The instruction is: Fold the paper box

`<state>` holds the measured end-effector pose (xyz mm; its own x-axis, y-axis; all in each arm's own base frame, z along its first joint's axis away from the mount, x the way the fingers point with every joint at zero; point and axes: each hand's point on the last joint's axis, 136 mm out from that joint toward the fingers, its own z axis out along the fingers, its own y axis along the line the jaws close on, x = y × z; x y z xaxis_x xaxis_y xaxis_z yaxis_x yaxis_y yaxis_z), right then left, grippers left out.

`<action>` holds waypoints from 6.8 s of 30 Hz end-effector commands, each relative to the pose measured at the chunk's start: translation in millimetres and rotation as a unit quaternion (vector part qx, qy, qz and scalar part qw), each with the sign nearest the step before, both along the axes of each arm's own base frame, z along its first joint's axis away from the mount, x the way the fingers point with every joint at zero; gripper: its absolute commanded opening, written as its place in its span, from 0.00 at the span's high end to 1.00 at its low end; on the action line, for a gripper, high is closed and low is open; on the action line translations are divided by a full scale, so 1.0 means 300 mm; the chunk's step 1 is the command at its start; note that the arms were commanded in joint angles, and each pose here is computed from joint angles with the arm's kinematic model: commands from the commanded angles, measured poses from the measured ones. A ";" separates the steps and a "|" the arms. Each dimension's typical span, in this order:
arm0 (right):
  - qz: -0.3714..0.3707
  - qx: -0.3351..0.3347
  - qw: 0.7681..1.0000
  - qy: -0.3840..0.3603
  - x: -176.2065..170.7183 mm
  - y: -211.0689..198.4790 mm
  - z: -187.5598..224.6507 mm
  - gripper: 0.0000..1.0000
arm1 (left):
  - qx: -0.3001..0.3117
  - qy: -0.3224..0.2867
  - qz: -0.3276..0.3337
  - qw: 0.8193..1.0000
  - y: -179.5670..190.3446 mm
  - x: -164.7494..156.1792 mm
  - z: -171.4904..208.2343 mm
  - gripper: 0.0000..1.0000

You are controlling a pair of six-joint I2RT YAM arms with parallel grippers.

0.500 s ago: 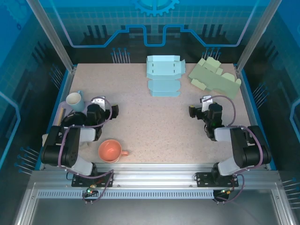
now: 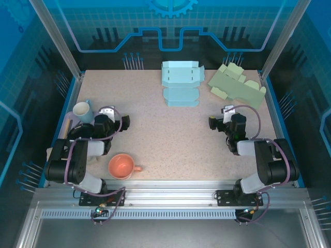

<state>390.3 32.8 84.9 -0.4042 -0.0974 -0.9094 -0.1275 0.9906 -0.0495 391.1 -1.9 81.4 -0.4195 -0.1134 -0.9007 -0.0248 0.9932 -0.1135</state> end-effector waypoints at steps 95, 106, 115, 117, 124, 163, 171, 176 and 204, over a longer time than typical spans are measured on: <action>0.021 0.017 0.937 0.349 0.520 0.647 -0.246 0.00 | -0.215 0.124 0.008 0.969 -0.407 0.170 0.255 0.01; 0.024 0.013 0.938 0.344 0.225 0.592 -0.227 0.00 | -0.235 0.143 -0.018 0.961 -0.495 0.176 0.221 0.01; 0.036 -0.035 0.948 0.313 -0.085 0.609 -0.185 0.00 | -0.233 0.165 -0.056 0.957 -0.623 0.148 0.222 0.01; 0.041 -0.042 0.953 0.296 -0.128 0.606 -0.143 0.00 | -0.227 0.167 -0.059 0.958 -0.640 0.137 0.217 0.01; 0.033 -0.018 0.976 0.215 -0.195 0.535 0.077 0.00 | -0.212 0.169 -0.082 0.959 -0.710 0.136 0.194 0.01; -0.008 0.132 0.991 -0.038 -0.365 0.250 0.440 0.10 | -0.006 0.202 -0.184 0.962 -0.952 0.507 -0.005 1.00; 0.068 0.107 0.992 -0.027 -0.273 0.372 0.510 0.12 | 0.041 0.102 -0.170 0.979 -0.873 0.329 0.208 1.00; 0.159 0.024 0.987 -0.028 -0.167 0.504 0.647 0.16 | 0.015 0.044 -0.168 0.985 -0.788 0.188 0.340 1.00; 0.476 -0.251 0.843 -0.001 -0.149 0.517 0.511 0.46 | -0.017 -0.125 -0.305 0.944 -0.719 -0.223 0.547 1.00</action>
<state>351.5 189.2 224.9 0.0178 -0.7568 -0.6534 -0.8546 0.3276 -0.4029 326.3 -209.5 244.5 -0.2317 0.0357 -0.9721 0.5461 0.8318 -0.0996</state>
